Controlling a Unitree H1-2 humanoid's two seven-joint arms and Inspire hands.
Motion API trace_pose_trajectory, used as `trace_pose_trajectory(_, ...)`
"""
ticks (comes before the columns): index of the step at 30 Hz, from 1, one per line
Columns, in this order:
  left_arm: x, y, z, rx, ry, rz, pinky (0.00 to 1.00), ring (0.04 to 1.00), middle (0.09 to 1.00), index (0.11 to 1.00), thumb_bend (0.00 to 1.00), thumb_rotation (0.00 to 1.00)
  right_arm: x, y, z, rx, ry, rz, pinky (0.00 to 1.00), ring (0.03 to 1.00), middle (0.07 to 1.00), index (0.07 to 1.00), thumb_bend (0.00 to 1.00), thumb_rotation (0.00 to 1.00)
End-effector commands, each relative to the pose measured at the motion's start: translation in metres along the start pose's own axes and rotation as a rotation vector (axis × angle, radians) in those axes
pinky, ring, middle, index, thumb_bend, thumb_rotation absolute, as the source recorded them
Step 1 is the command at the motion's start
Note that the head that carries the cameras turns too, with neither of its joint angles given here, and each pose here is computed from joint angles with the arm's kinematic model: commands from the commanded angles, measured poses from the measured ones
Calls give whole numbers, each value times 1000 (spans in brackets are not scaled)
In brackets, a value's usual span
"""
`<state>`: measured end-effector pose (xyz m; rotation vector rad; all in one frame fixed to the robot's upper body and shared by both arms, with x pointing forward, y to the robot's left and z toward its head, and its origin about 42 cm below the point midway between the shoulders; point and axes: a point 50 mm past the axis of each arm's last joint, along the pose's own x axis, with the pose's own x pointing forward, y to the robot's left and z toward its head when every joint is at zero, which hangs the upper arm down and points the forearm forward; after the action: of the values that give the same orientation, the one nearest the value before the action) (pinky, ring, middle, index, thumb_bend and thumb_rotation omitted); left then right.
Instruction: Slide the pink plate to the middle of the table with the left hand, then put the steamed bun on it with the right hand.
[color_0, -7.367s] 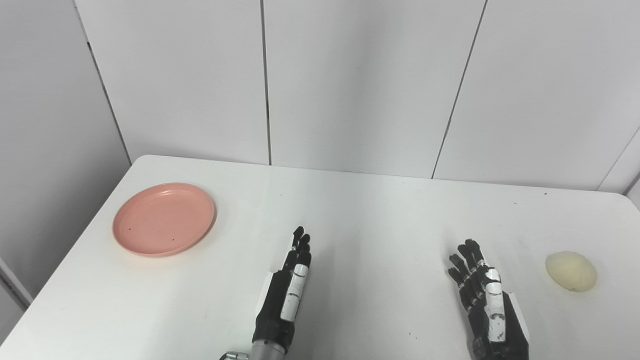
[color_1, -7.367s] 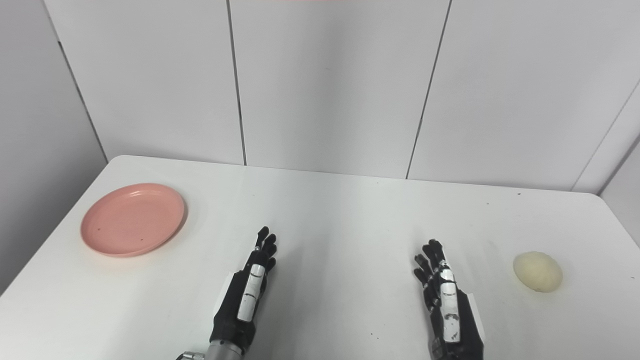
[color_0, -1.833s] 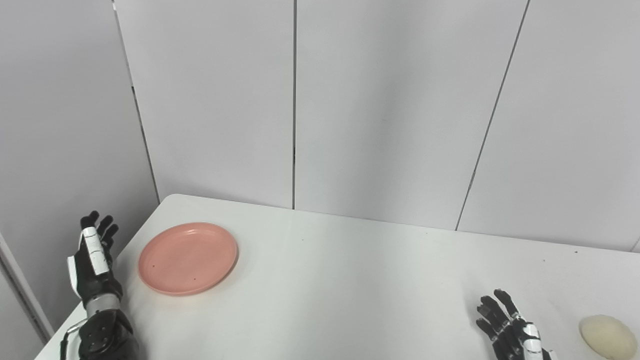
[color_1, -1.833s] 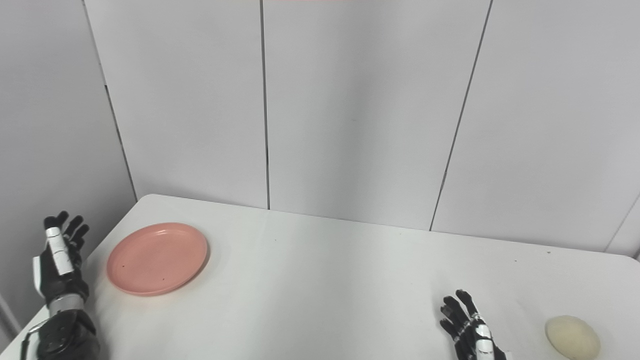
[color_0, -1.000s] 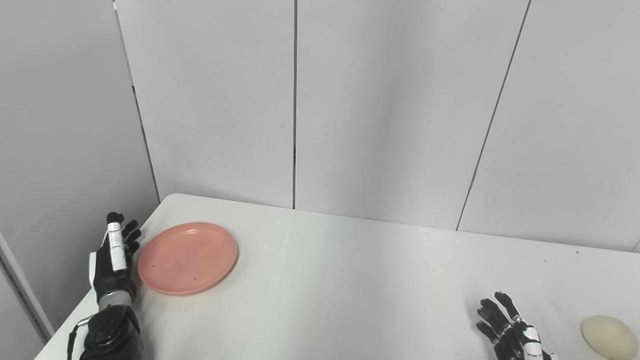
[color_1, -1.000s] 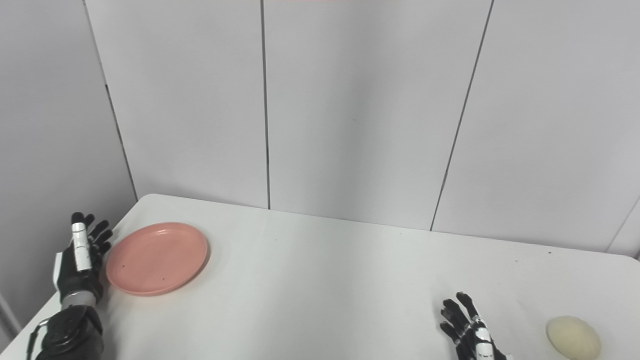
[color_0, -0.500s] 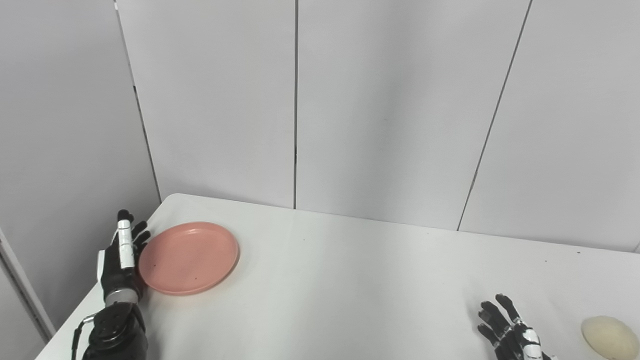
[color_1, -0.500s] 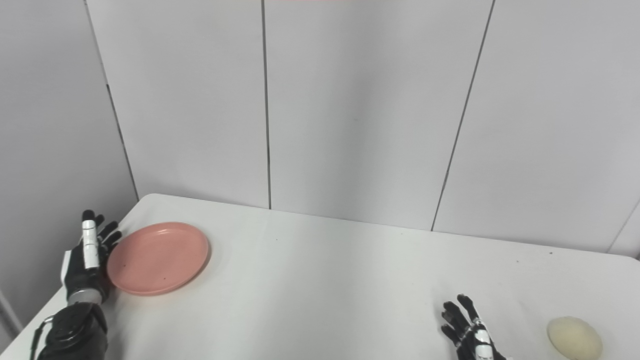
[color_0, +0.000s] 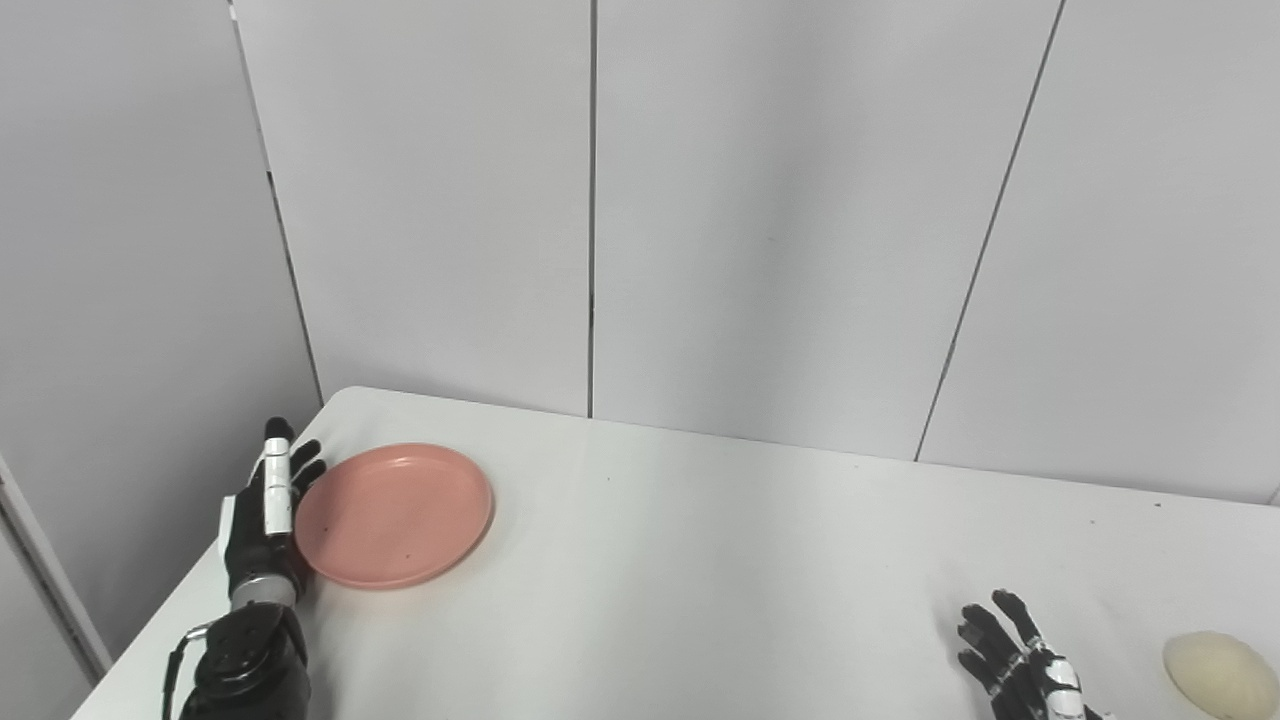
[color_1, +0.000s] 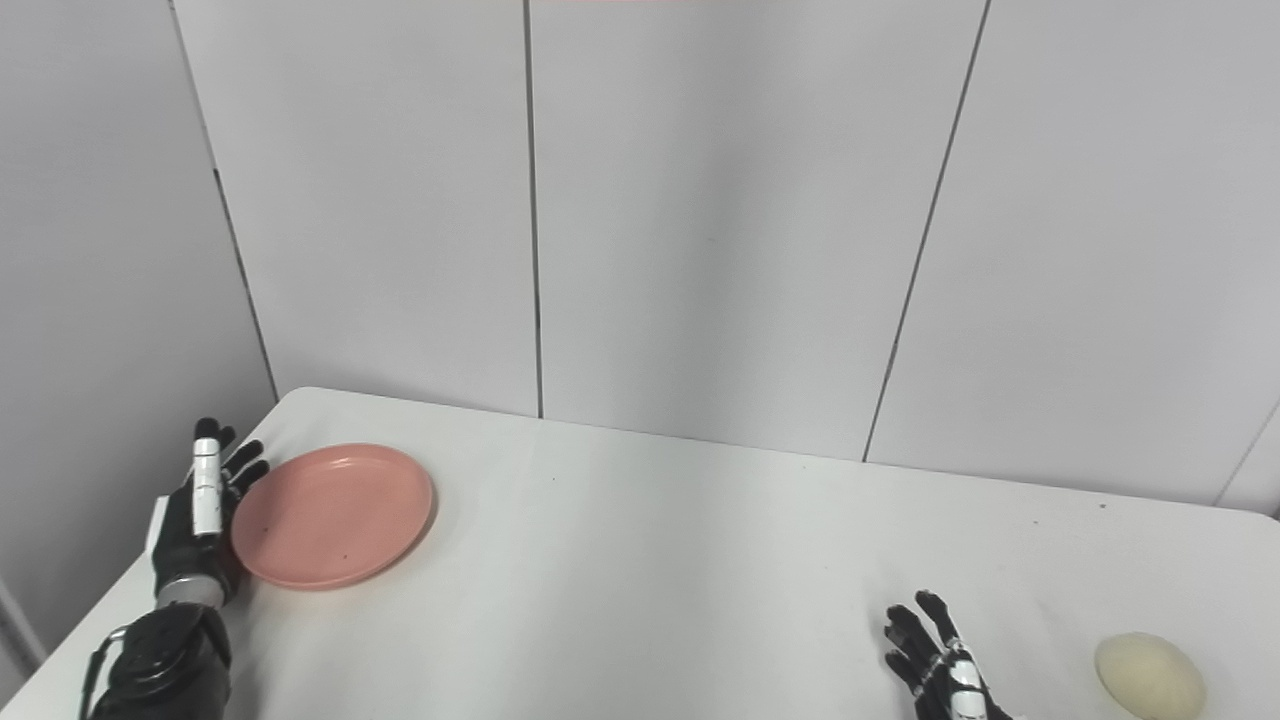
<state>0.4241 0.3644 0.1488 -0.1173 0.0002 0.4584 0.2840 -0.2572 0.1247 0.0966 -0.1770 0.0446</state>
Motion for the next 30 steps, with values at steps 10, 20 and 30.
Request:
trace_pose_trajectory(10,0,-31,0,25,-41,-123,826,846,849,878,823,958,-19,-1,-17,3,77,-27,887,877,851,908,674,1000)
trace_pose_trajectory(20,-9,-55,0,3,-41,-201,840,854,853,879,837,914,-19,1,-16,4,74,-20,896,881,858,914,636,1000)
trace_pose_trajectory(30,-18,-75,-2,68,-41,-262,824,831,830,866,803,933,-19,3,-16,1,82,-23,879,870,848,901,643,1000)
